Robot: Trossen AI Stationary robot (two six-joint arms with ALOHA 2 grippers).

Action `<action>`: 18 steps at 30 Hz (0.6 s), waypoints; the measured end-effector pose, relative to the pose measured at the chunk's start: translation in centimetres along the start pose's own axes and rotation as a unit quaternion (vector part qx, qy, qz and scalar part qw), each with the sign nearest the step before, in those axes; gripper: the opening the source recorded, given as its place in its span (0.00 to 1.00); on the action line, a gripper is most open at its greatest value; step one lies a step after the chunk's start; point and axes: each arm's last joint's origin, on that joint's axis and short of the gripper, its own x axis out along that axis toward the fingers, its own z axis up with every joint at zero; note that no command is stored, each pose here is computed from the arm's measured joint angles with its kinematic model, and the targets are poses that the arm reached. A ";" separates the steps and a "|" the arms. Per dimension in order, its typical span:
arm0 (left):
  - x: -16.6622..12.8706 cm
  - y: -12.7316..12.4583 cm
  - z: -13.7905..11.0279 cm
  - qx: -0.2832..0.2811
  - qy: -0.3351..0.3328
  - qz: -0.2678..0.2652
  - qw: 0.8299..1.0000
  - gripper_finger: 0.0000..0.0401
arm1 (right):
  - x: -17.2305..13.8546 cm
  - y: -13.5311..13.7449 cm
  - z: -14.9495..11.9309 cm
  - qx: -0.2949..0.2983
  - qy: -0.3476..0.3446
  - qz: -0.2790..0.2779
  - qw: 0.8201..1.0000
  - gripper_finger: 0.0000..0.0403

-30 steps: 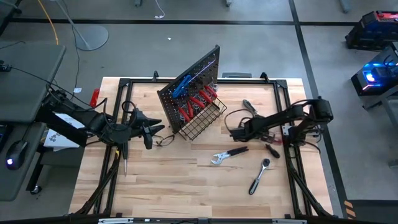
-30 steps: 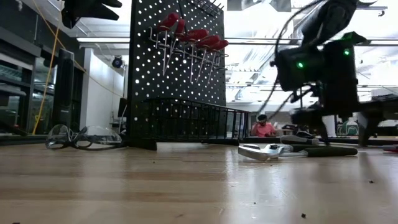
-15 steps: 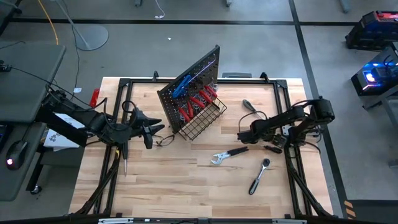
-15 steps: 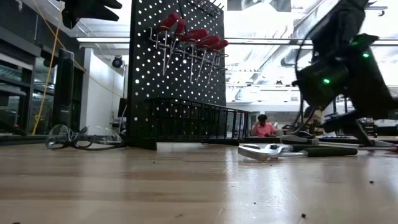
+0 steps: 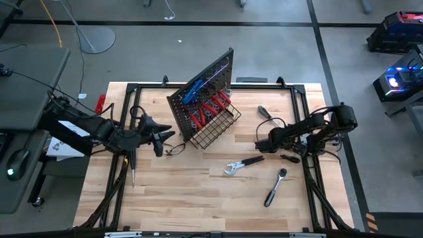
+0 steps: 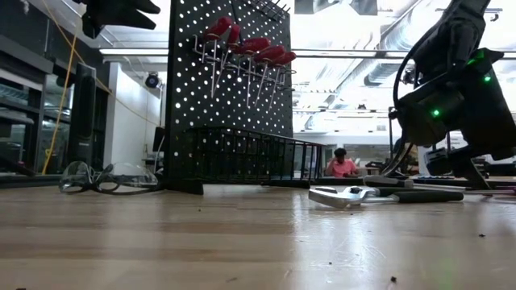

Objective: Hang tools onto peg board
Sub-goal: Adjust the black screwdriver

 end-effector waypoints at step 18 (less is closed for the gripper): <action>0.1 0.4 -0.2 0.012 0.009 0.015 1.000 0.31 | -2.7 -0.3 -2.4 -0.222 0.034 0.041 0.974 0.65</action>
